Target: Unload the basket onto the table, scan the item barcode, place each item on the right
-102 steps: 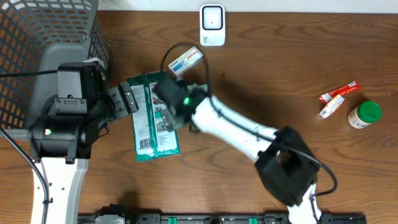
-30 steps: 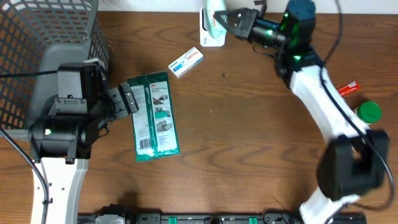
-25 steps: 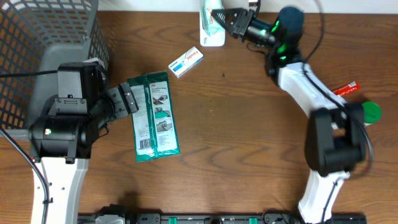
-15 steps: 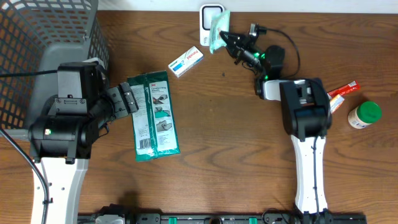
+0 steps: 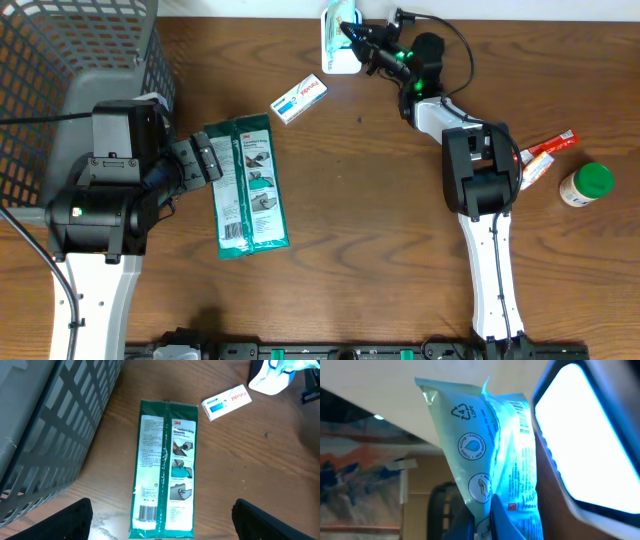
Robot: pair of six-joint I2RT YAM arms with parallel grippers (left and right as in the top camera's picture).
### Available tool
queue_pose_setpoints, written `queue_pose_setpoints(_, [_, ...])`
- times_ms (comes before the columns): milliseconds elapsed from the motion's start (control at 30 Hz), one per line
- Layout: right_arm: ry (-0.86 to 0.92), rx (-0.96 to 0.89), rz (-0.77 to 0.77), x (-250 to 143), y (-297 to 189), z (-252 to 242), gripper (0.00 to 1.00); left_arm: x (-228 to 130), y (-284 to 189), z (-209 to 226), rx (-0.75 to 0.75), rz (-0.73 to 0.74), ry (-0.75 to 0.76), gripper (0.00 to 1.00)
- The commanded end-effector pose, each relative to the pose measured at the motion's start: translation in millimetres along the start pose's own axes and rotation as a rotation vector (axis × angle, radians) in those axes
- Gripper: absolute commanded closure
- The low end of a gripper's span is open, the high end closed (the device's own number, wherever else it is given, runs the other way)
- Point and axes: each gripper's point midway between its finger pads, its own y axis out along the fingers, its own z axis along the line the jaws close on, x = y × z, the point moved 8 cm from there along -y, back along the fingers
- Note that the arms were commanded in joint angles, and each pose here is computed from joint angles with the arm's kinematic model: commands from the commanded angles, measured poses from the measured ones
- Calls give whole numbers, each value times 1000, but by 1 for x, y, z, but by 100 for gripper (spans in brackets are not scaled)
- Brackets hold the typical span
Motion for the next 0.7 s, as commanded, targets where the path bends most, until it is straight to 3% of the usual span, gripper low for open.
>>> queue_pose_setpoints(0, [-111,21,-11,4,1,14,99,2,-2,1,7,-9,19,10])
queue_pose_setpoints(167, [-75,-73,20,3,-1,-5,99,2,-2,1,7,-9,19,10])
queue_pose_setpoints(667, [-97,-76,91,7,-11,-5,99,2,-2,1,7,-9,19,10])
